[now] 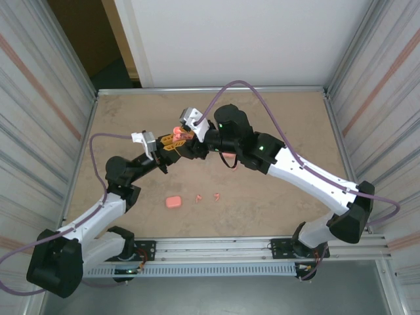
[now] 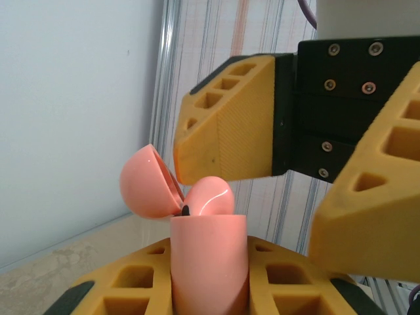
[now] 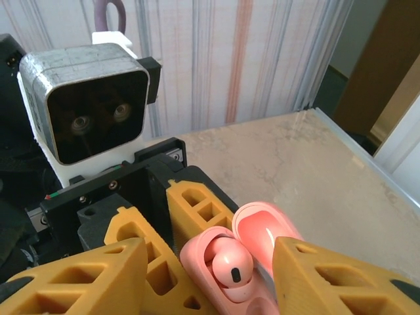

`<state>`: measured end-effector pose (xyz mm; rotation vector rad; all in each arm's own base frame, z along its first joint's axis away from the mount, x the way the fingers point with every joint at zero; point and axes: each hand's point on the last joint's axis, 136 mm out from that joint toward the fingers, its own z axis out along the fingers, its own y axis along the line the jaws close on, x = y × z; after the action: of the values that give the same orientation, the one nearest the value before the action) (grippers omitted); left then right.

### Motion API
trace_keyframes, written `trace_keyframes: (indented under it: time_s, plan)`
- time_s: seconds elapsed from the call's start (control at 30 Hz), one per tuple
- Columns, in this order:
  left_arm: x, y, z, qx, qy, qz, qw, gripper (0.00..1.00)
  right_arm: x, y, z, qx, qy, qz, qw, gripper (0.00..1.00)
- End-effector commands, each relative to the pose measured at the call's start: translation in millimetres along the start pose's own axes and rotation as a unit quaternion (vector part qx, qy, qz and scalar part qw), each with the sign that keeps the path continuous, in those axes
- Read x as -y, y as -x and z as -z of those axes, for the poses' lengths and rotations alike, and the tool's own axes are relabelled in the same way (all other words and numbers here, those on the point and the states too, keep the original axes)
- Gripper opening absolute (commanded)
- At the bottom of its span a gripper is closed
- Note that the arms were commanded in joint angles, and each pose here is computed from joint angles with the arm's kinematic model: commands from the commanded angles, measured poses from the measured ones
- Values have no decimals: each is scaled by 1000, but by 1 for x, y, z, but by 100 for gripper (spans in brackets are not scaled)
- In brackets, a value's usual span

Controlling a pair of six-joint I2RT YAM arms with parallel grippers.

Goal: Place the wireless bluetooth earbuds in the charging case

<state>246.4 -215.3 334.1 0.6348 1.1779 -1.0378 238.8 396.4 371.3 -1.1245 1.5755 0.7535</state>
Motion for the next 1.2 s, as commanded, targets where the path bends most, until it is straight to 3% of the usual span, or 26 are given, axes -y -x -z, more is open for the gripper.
trace_keyframes:
  time_s: [0.0, 0.2, 0.43, 0.63, 1.17]
  plan:
    - [11, 17, 1, 26, -14, -19, 999, 0, 2, 29, 20, 38, 0, -4, 999, 61]
    - [11, 18, 1, 26, -13, -20, 999, 0, 11, 35, 35, 62, -10, -25, 998, 79]
    - [12, 19, 2, 28, -13, -21, 999, 0, 31, 35, 57, 90, -34, -58, 994, 86]
    - [13, 23, 2, 32, -13, -24, 999, 0, 48, 27, 72, 96, -60, -86, 990, 100]
    - [16, 35, 4, 44, -8, -38, 998, 0, 93, -30, 96, 62, -138, -205, 967, 99]
